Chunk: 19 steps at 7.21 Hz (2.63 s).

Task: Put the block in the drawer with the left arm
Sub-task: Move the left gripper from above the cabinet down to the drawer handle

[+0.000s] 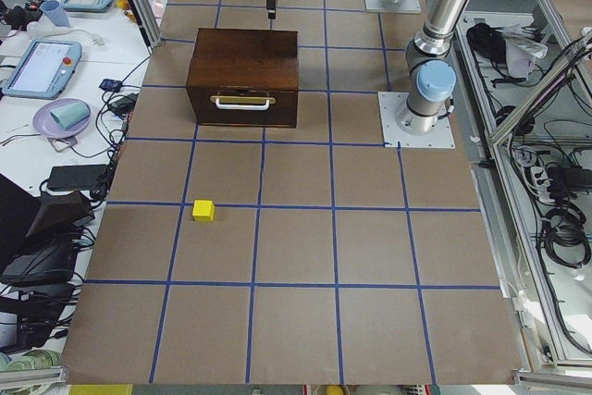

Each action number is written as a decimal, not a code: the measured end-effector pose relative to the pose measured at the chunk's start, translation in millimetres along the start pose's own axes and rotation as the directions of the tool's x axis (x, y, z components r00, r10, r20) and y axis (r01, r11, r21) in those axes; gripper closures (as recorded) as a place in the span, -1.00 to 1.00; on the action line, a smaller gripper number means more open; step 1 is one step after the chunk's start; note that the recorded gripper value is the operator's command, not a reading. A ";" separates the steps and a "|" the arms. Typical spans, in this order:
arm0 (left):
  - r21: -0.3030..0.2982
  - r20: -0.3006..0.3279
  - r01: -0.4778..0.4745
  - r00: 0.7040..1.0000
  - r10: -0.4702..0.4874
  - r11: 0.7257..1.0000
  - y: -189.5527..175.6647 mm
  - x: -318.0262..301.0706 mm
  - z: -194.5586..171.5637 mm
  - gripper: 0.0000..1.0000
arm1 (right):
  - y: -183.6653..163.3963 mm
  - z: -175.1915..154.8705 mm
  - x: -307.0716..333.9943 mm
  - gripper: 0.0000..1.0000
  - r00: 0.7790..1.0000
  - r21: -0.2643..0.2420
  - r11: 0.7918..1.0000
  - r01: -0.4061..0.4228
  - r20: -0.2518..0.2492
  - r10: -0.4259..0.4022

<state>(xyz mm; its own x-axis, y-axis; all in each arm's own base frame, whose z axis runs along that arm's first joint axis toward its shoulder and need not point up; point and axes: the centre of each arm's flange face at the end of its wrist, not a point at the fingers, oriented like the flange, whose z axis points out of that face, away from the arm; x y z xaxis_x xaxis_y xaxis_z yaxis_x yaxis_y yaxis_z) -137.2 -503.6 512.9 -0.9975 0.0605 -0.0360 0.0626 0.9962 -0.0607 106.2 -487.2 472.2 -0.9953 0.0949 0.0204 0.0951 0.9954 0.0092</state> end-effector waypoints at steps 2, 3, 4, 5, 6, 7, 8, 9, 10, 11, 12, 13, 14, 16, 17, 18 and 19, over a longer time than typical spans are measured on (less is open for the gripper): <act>0.003 -0.001 0.003 1.000 -0.003 1.000 -0.4 -0.1 -1.6 -1.00 | 0.0 0.0 0.0 -1.00 1.000 0.000 1.000 0.000 0.000 0.000; 0.003 -0.001 0.003 1.000 -0.003 1.000 -0.4 0.0 -1.7 -1.00 | 0.0 0.0 0.0 -1.00 1.000 0.000 1.000 0.000 0.000 0.000; 0.004 -0.004 0.003 1.000 -0.003 1.000 -0.7 -0.9 -1.8 -1.00 | 0.0 0.0 0.0 -1.00 1.000 0.000 1.000 0.000 0.000 0.000; 0.003 -0.009 -0.003 1.000 0.003 1.000 -1.3 -2.1 -1.3 -1.00 | 0.0 0.0 0.0 -1.00 1.000 0.000 1.000 0.000 0.000 0.000; 0.000 -0.014 -0.010 1.000 0.010 1.000 -2.1 -2.2 0.0 -1.00 | 0.0 0.0 0.0 -1.00 1.000 0.000 1.000 0.000 0.000 0.000; -0.002 -0.030 -0.012 0.999 0.012 1.000 -3.4 -1.4 1.4 -1.00 | 0.0 0.0 0.0 -1.00 1.000 0.000 1.000 0.000 0.000 0.000; -0.001 -0.047 -0.011 0.999 0.011 1.000 -4.5 -0.5 1.8 -1.00 | 0.0 0.0 0.0 -1.00 1.000 0.000 1.000 0.000 0.000 0.000; 0.000 -0.050 -0.010 0.999 0.010 1.000 -4.1 -0.5 1.2 -1.00 | 0.0 0.0 0.0 -1.00 1.000 0.000 1.000 0.000 0.000 0.000; 0.004 -0.050 -0.008 0.999 0.008 1.000 -2.2 -0.6 -0.9 -1.00 | 0.0 0.0 0.0 -1.00 1.000 0.000 1.000 0.000 0.000 0.000; 0.009 -0.049 -0.006 0.999 0.007 1.000 0.0 -0.6 -3.6 -1.00 | 0.0 0.0 0.0 -1.00 1.000 0.000 1.000 0.000 0.000 0.000; 0.011 -0.050 -0.003 0.999 0.003 1.000 1.3 -0.6 -5.1 -1.00 | 0.0 0.0 0.0 -1.00 1.000 0.000 1.000 0.000 0.000 0.000; 0.009 -0.052 0.003 0.999 -0.003 1.000 0.4 -0.6 -3.7 -1.00 | 0.0 0.0 0.0 -1.00 1.000 0.000 1.000 0.000 0.000 0.000; 0.010 -0.053 0.006 0.999 -0.006 1.000 -3.6 -1.3 -0.1 -1.00 | 0.0 0.0 0.0 -1.00 1.000 0.000 1.000 0.000 0.000 0.000; 0.025 -0.050 0.006 0.999 -0.005 1.000 -19.3 -6.2 11.0 -1.00 | 0.0 0.0 0.0 -1.00 1.000 0.000 1.000 0.000 0.000 0.000; 0.021 -0.048 0.020 0.999 -0.019 1.000 -29.6 -17.2 19.6 -1.00 | 0.0 0.0 0.0 -1.00 1.000 0.000 1.000 0.000 0.000 0.000; 0.017 -0.046 0.024 0.999 -0.023 1.000 -41.0 -40.4 29.7 -1.00 | 0.0 0.0 0.0 -1.00 1.000 0.000 1.000 0.000 0.000 0.000; 0.016 -0.042 0.008 0.999 -0.007 1.000 -50.9 -70.7 38.5 -1.00 | 0.0 0.0 0.0 -1.00 1.000 0.000 1.000 0.000 0.000 0.000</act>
<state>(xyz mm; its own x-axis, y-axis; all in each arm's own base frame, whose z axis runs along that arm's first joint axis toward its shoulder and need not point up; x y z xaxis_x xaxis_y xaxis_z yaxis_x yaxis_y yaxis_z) -68.6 -560.9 480.1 -0.9984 0.0558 0.0065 0.0552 0.9955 -0.0767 106.3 -487.2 472.2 -0.9953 0.0949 0.0204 0.0951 0.9954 0.0093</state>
